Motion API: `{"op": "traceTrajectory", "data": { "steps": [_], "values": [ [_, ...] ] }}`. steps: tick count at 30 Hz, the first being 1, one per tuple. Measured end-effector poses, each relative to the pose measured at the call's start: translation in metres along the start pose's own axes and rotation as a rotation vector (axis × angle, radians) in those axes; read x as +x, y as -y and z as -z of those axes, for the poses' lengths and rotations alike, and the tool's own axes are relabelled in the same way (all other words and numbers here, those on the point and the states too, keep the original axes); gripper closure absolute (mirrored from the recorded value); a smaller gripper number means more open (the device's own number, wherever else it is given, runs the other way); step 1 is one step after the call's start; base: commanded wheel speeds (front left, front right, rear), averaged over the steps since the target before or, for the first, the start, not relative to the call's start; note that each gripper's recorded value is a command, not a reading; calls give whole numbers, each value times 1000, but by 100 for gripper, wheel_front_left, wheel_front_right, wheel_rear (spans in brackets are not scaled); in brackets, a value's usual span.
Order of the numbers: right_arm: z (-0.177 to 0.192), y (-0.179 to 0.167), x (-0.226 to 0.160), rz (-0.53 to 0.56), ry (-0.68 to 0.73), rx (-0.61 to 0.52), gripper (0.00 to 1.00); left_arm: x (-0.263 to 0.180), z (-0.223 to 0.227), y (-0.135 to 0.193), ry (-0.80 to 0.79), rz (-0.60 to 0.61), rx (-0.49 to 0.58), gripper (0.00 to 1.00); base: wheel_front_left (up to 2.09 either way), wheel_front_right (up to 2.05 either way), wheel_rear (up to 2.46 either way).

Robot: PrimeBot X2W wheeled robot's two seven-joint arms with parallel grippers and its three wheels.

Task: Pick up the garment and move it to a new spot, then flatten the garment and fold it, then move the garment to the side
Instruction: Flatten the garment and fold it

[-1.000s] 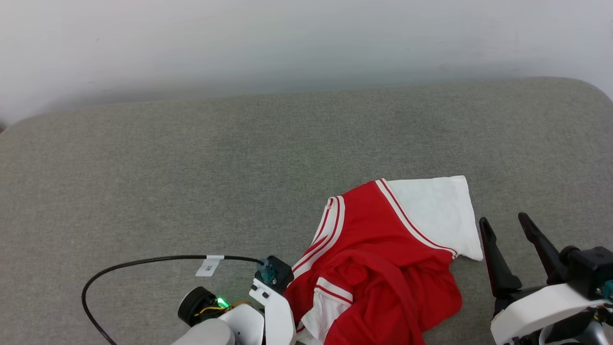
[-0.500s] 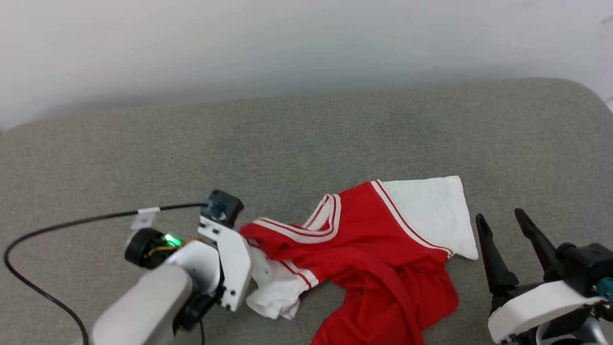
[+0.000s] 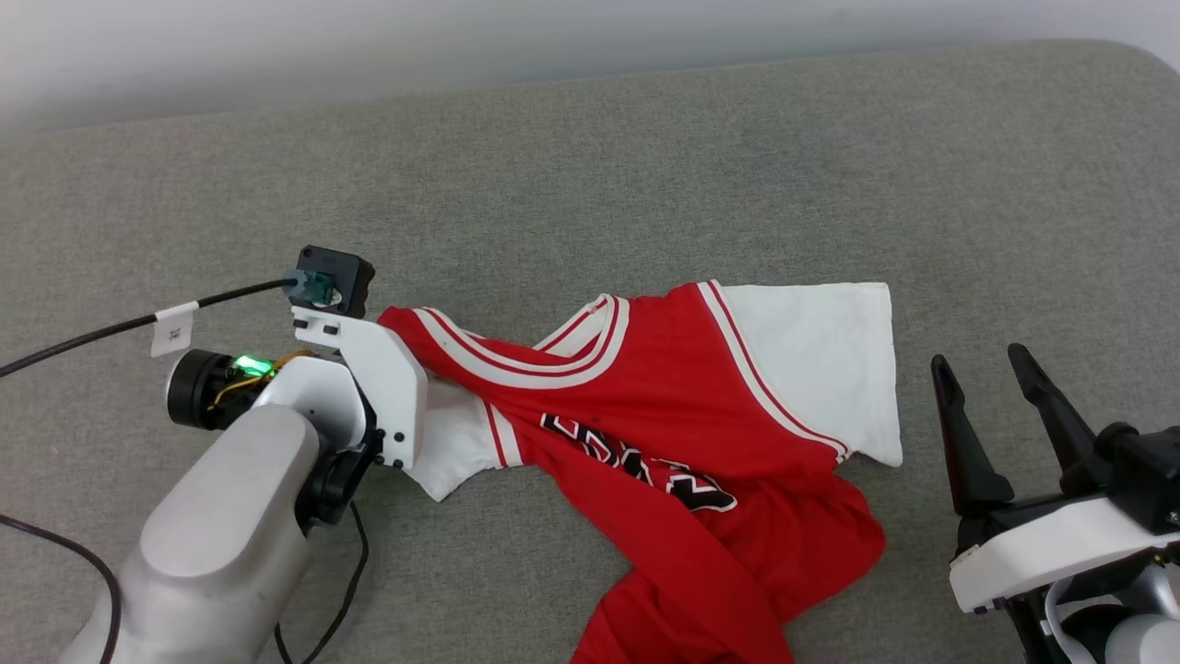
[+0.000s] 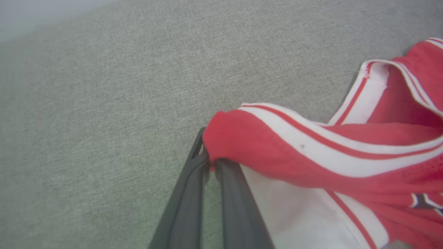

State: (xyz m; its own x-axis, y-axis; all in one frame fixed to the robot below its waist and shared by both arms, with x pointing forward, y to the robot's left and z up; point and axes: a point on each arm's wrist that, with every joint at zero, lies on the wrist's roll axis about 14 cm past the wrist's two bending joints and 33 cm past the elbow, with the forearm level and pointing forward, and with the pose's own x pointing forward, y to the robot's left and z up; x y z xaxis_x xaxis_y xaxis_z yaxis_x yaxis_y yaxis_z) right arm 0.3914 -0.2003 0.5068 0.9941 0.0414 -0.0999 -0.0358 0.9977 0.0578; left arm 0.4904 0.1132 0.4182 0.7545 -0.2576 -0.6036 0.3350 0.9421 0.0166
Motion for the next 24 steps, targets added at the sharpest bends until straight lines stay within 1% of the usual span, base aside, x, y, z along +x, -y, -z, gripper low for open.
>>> {"op": "traceTrajectory", "data": {
  "steps": [1, 4, 7, 15, 19, 24],
  "values": [
    [2, 1, 0, 3, -4, 0, 0, 3, 1, 2, 4, 4, -13, 0, 0, 0, 0],
    [2, 3, -1, 8, -4, 1, 0, 3, -4, 3, 76, -4, -55, 0, 0, 0, 0],
    [-2, 3, -5, 9, 8, 2, 0, -8, -11, -3, 176, -37, -93, 0, 0, 0, 0],
    [-16, -1, -26, 4, 37, -2, 0, -67, -34, -7, 494, -109, -183, 0, 0, 0, 0],
    [-23, -6, -34, -9, 53, -5, 0, -99, -44, -1, 629, -118, -185, 0, 0, 0, 0],
    [-25, -12, -42, -23, 49, 1, 0, -132, -45, 8, 723, -134, -176, 0, 0, 0, 0]
  ]
}}
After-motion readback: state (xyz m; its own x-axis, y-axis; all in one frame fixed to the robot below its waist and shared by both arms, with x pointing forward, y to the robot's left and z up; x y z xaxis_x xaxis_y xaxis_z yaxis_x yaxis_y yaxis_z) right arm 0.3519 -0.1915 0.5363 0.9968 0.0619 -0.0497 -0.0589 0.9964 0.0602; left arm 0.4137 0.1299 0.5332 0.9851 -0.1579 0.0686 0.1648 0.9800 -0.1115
